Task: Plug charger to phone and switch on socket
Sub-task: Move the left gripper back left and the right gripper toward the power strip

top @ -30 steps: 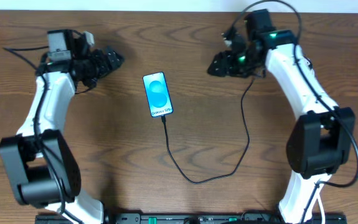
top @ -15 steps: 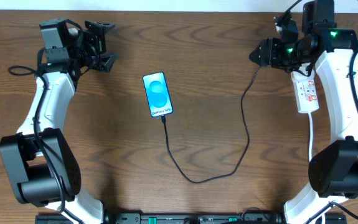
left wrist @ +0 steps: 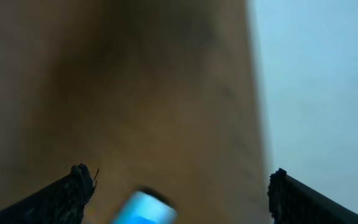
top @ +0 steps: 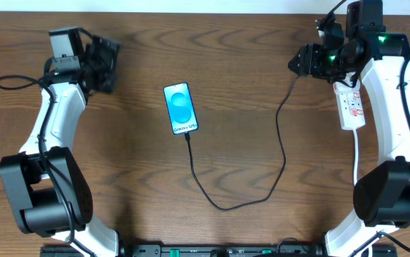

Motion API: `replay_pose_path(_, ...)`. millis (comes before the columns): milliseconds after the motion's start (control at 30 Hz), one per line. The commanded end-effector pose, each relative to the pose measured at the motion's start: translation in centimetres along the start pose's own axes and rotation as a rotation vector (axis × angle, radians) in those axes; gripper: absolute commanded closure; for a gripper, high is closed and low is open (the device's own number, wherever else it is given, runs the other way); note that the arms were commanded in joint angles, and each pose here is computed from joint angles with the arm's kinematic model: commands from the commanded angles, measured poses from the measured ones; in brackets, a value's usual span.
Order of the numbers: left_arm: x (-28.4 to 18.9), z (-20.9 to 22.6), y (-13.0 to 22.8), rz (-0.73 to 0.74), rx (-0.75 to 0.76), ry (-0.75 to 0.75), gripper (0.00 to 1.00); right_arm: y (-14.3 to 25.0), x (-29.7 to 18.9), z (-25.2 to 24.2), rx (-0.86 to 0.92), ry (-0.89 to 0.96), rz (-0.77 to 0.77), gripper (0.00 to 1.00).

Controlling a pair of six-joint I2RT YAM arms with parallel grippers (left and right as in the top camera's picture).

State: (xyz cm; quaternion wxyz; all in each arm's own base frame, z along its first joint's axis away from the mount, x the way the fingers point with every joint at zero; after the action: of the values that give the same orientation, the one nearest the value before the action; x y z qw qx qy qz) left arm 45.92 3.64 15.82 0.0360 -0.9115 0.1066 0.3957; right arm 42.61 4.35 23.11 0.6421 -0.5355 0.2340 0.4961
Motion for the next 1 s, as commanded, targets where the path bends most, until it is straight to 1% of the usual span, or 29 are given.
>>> replay_pose_path(0, -0.6, 2.4, -2.8, -0.208, 0.159, -0.162, 0.08, 0.0, -0.2, -0.1, -0.014, 0.015, 0.0, 0.4)
replay_pose_path(133, -0.7, 3.6, -2.4, -0.187, 0.149, -0.22, 0.08, 0.0, -0.2, -0.3, -0.012, 0.027, 0.004, 0.4)
replay_pose_path(433, -0.7, 3.7, -2.4, -0.185, 0.148, -0.224, 0.08, 0.3, -0.2, -0.5, -0.006, 0.041, 0.019, 0.4)
replay_pose_path(500, -0.7, 3.7, -2.4, -0.185, 0.148, -0.224, 0.08, 0.4, -0.3, -0.8, -0.002, 0.054, 0.019, 0.41)
replay_pose_path(600, -0.7, 3.7, -2.4, -0.186, 0.148, -0.224, 0.08, 0.4, -0.8, -1.7, 0.017, 0.067, 0.012, 0.65)
replay_pose_path(633, -0.7, 3.7, -2.4, -0.185, 0.148, -0.224, 0.08, 0.4, -1.1, -2.2, 0.029, 0.073, 0.007, 0.68)
replay_pose_path(733, -0.7, 3.7, -2.4, -0.185, 0.148, -0.224, 0.08, 0.8, -3.2, -5.3, 0.103, 0.113, -0.022, 0.71)
replay_pose_path(933, -0.7, 3.7, -2.4, -0.186, 0.148, -0.224, 0.08, 1.9, -6.3, -10.5, 0.229, 0.181, -0.071, 0.7)
replay_pose_path(967, -0.7, 3.7, -2.4, -0.185, 0.148, -0.224, 0.08, 2.1, -6.7, -11.4, 0.25, 0.192, -0.078, 0.73)
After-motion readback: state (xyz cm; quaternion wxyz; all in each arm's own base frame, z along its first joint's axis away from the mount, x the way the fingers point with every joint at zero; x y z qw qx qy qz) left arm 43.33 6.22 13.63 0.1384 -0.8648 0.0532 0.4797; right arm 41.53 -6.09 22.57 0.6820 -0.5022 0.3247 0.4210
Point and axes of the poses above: each gripper's point midway between its finger pads, its own x axis out along the fingers, its own z axis along the line the jaws close on, y = z × x, the point moved 4 cm from there along -x, back along the fingers, and after that the axes turned 11 degrees about -x, right-handed, at the moved point
